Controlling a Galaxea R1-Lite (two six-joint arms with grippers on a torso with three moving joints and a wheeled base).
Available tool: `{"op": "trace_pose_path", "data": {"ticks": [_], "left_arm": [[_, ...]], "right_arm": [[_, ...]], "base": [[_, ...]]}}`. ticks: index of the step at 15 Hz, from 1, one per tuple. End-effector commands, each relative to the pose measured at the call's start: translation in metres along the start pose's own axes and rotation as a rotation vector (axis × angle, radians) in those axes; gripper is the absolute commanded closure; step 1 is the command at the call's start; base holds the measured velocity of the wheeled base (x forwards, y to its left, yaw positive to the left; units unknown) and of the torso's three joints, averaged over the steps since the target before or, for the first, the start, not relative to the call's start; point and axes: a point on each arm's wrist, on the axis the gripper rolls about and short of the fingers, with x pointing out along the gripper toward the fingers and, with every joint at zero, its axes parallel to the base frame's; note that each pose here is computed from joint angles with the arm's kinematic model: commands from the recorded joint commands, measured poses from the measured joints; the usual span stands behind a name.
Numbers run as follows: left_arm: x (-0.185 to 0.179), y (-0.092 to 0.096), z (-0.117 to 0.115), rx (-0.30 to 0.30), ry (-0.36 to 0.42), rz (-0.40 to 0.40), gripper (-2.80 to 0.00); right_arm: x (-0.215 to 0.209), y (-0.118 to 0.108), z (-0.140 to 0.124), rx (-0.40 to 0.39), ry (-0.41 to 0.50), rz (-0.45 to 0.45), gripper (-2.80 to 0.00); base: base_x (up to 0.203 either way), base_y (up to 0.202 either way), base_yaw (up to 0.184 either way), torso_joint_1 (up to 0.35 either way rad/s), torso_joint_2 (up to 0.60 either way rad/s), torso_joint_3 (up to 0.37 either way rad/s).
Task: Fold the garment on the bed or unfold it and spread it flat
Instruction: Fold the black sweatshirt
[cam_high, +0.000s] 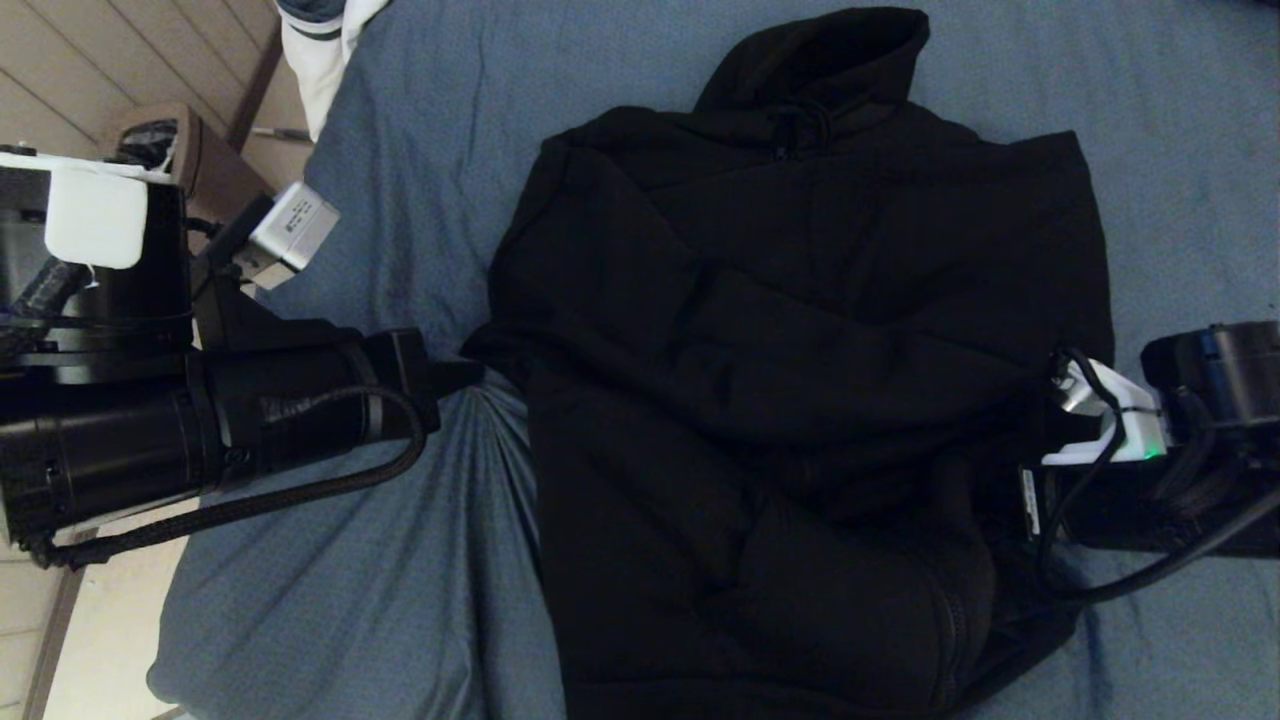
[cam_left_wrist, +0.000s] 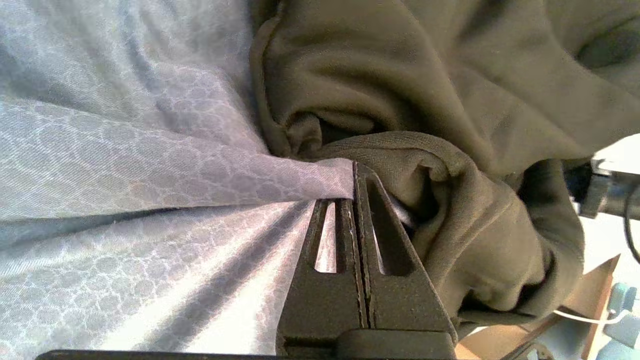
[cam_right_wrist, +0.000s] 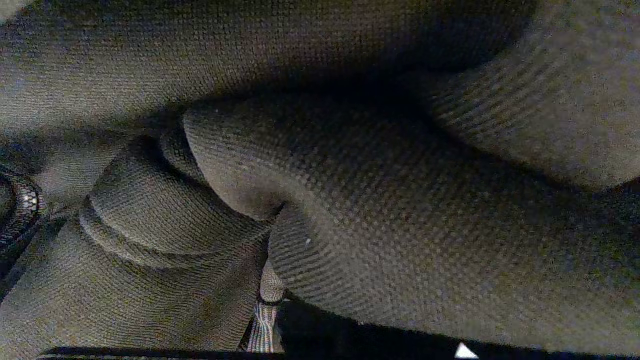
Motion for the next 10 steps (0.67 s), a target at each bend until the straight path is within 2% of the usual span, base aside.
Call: {"op": "trace_pose_path", "data": {"ticks": [1,10], "left_arm": [[0.004,0.002,-0.004,-0.004,0.019,0.011,0.0],[0.0,0.006,-0.008,0.014,0.028,0.02,0.0]], "right_arm": [[-0.001,0.0,-0.001,-0.001,-0.002,0.001,0.0],[-0.011,0.005,-0.002,-0.023,-0.029,0.011,0.0]], "base": [[0.0,0.0,0.0,0.0,0.0,0.0],[0.0,0.0,0.0,0.0,0.0,0.0]]}}
